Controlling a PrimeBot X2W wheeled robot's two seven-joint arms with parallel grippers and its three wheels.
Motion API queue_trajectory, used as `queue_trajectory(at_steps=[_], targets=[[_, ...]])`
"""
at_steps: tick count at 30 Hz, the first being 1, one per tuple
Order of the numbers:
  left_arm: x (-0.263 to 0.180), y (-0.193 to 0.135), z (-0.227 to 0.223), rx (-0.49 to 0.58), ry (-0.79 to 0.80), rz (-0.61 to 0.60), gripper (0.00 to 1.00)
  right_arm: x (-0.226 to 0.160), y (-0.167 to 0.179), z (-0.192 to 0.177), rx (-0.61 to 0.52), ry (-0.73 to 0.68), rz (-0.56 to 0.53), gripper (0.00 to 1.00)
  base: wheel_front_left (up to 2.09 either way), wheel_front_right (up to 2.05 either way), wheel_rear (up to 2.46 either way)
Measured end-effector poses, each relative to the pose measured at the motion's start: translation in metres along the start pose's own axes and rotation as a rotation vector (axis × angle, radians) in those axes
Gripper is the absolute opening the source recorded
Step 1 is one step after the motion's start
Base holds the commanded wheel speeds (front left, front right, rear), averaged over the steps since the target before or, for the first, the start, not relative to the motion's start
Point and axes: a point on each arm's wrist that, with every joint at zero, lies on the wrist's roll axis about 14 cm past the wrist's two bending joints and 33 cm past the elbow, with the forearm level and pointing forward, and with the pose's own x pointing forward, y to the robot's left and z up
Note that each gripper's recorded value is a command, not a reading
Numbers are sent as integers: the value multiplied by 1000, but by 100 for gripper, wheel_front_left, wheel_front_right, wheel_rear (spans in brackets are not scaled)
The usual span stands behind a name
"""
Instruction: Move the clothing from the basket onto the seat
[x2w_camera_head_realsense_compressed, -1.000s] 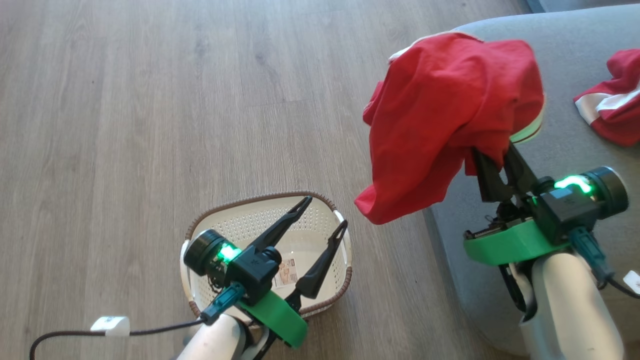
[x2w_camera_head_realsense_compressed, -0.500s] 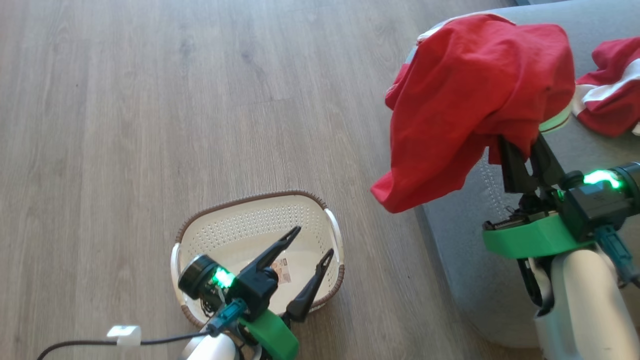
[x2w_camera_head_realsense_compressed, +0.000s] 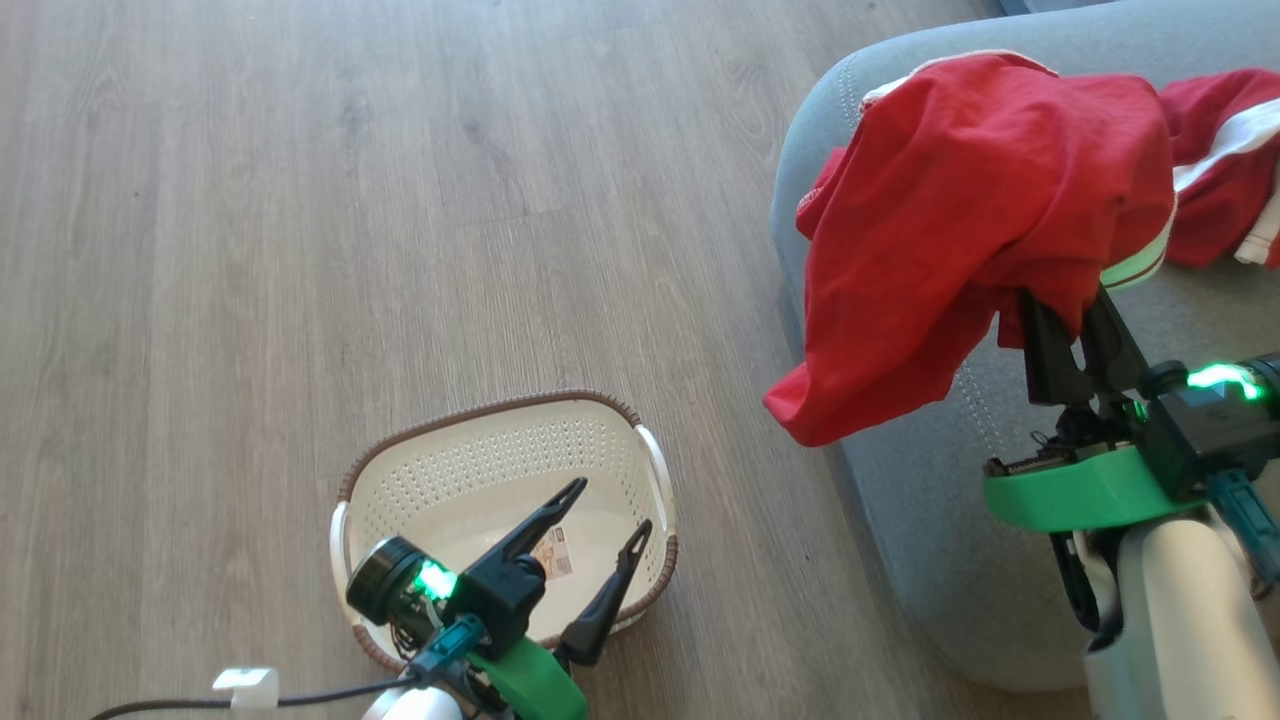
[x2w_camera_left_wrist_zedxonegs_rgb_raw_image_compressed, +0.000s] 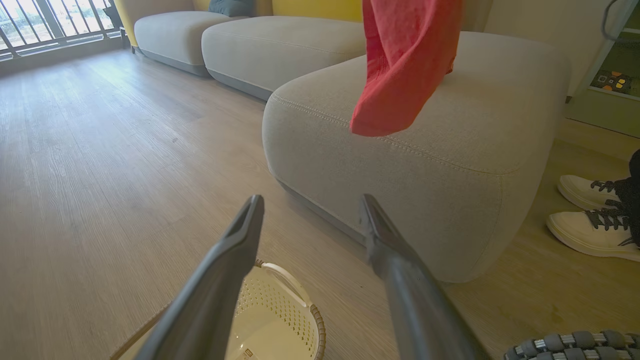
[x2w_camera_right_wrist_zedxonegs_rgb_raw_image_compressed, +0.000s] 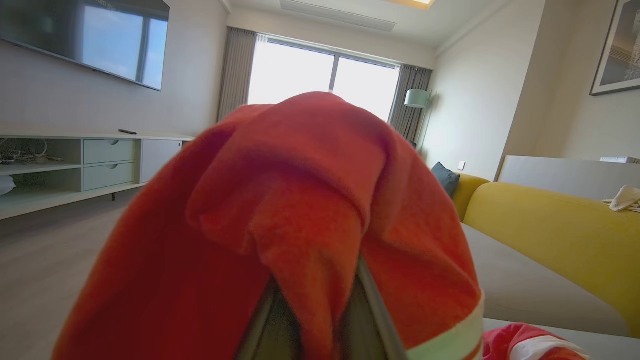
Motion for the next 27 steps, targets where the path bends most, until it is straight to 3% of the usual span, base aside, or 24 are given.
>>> queue_trajectory(at_steps=[11, 27], targets=[[8, -4, -2, -3, 2, -26, 100, -6, -15, -1, -22, 10, -41, 0, 0, 0, 0], [45, -43, -14, -4, 7, -239, 100, -46, -89, -1, -138, 82, -259, 0, 0, 0, 0]])
